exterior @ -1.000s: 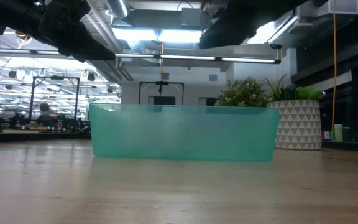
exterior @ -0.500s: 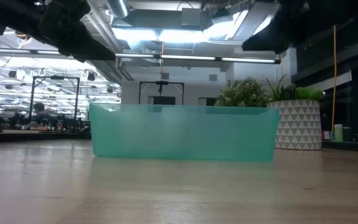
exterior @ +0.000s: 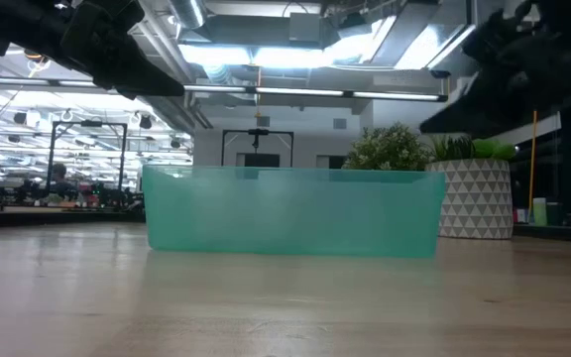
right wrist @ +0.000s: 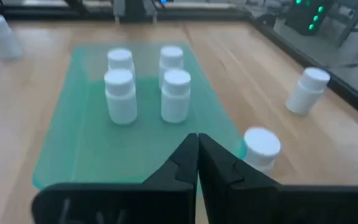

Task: Pick and place pill bottles into a basket
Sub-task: Put the white pill bottle into the blue bin

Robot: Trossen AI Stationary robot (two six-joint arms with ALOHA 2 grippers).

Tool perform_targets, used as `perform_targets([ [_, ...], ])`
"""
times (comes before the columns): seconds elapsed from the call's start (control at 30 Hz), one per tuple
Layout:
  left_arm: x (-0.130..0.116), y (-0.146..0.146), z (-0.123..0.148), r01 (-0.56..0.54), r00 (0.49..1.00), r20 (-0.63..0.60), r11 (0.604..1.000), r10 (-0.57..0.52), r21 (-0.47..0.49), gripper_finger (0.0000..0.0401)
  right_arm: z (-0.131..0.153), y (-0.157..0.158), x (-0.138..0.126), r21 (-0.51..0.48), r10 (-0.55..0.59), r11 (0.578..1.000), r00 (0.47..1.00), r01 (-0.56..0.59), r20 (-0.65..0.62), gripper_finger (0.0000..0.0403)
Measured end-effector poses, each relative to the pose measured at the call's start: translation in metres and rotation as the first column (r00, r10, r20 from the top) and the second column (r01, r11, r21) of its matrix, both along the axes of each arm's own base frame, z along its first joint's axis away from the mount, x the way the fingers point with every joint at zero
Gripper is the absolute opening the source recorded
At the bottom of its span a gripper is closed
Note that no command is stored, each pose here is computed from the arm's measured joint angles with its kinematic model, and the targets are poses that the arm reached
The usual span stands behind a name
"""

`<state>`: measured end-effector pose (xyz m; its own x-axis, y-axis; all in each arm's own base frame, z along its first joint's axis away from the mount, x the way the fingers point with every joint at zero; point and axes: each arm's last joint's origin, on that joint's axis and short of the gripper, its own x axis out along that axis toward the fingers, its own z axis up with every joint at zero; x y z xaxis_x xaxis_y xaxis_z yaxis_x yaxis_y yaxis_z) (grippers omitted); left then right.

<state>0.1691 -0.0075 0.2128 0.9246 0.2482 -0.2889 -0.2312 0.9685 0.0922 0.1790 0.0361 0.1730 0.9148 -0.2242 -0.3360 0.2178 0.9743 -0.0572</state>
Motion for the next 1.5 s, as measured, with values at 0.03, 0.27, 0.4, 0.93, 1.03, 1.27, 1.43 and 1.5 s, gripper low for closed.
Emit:
perform_targets([
  [0.03, 0.0, 0.0, 0.0, 0.0, 1.0, 0.0, 1.0, 0.0, 0.0, 0.0011, -0.002, 0.0, -0.001, -0.002, 0.0, 1.0, 1.0, 0.0, -0.005, 0.0014],
  [0.27, 0.0, 0.0, 0.0, 0.0, 1.0, 0.0, 1.0, 0.0, 0.0, 0.0016, -0.001, 0.0, -0.001, -0.001, 0.002, 1.0, 1.0, -0.002, 0.012, 0.0015],
  [0.4, 0.0, 0.0, 0.0, -0.001, 1.0, 0.0, 1.0, 0.001, 0.0, 0.0017, -0.001, 0.0, 0.0, -0.064, 0.025, 0.998, 1.0, -0.025, -0.003, 0.0015],
  [0.93, 0.0, 0.002, 0.0, -0.061, 0.998, 0.002, 0.998, 0.061, 0.02, 0.0027, 0.008, -0.028, 0.009, 0.047, -0.061, 0.997, 0.998, 0.061, -0.003, 0.0015],
  [1.03, -0.001, 0.003, 0.0, -0.098, 0.995, 0.004, 0.995, 0.098, 0.032, 0.003, 0.018, -0.032, 0.013, 0.046, -0.077, 0.996, 0.996, 0.079, -0.038, 0.0015],
  [1.27, -0.001, 0.005, 0.002, -0.163, 0.987, 0.009, 0.982, 0.163, 0.096, 0.0037, 0.042, -0.042, 0.021, 0.062, -0.139, 0.987, 0.985, 0.146, -0.104, 0.0015],
  [1.43, 0.0, 0.004, 0.006, -0.106, 0.994, 0.021, 0.977, 0.103, 0.188, 0.0042, 0.061, -0.043, 0.031, 0.105, -0.158, 0.98, 0.983, 0.167, -0.092, 0.0015],
  [1.5, 0.001, 0.003, 0.006, -0.071, 0.997, 0.011, 0.976, 0.07, 0.205, 0.0044, 0.067, -0.042, 0.036, 0.111, -0.162, 0.978, 0.98, 0.175, -0.118, 0.0015],
])
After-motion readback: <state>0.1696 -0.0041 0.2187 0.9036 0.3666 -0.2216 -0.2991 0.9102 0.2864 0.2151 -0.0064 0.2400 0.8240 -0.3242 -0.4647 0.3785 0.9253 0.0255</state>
